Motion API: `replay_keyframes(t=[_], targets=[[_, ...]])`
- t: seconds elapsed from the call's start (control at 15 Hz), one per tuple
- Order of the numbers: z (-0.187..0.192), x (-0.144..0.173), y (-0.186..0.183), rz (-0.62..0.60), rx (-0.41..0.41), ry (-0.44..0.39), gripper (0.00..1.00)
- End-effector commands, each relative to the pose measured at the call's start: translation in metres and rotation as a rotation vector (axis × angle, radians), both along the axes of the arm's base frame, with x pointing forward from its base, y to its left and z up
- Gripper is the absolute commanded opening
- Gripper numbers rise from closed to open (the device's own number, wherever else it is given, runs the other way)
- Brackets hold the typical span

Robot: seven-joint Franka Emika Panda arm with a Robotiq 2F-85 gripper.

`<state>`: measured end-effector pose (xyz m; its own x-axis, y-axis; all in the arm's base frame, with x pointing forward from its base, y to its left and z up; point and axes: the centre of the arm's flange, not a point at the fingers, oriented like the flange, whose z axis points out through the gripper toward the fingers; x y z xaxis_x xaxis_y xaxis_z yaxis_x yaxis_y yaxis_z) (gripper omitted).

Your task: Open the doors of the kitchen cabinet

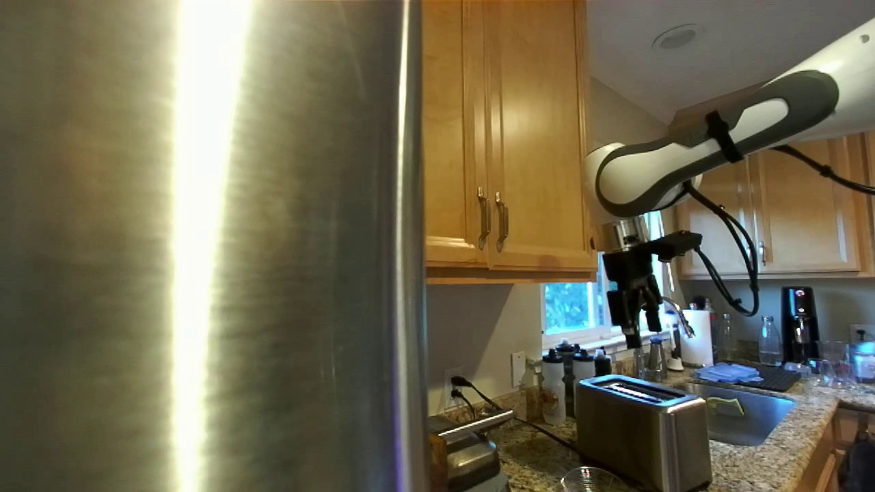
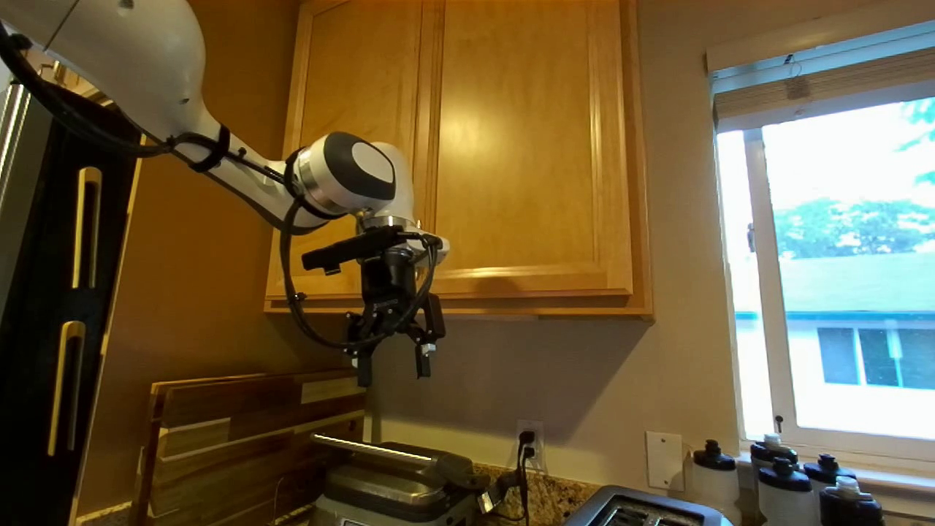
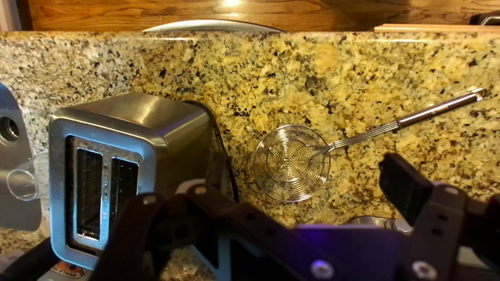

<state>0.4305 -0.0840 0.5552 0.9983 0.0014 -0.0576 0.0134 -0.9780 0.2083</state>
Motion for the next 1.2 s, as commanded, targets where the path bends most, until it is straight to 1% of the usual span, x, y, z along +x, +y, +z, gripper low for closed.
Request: replay_keyframes(t=[0.0, 0.2, 0.33, 0.67, 0.93, 1.07, 1.13], targets=[[0.013, -0.004, 0.017, 0.019, 0.037, -0.048, 1.00], [0.037, -0.010, 0.035, 0.037, 0.067, -0.129, 1.00], [0.059, -0.018, 0.044, 0.047, 0.082, -0.211, 1.00], [0.112, -0.026, 0.067, -0.054, 0.176, -0.450, 1.00], [0.142, -0.017, 0.094, -0.111, 0.201, -0.666, 1.00], [0.153, -0.010, 0.108, -0.113, 0.190, -0.766, 1.00], [0.149, -0.012, 0.097, -0.089, 0.201, -0.689, 1.00]])
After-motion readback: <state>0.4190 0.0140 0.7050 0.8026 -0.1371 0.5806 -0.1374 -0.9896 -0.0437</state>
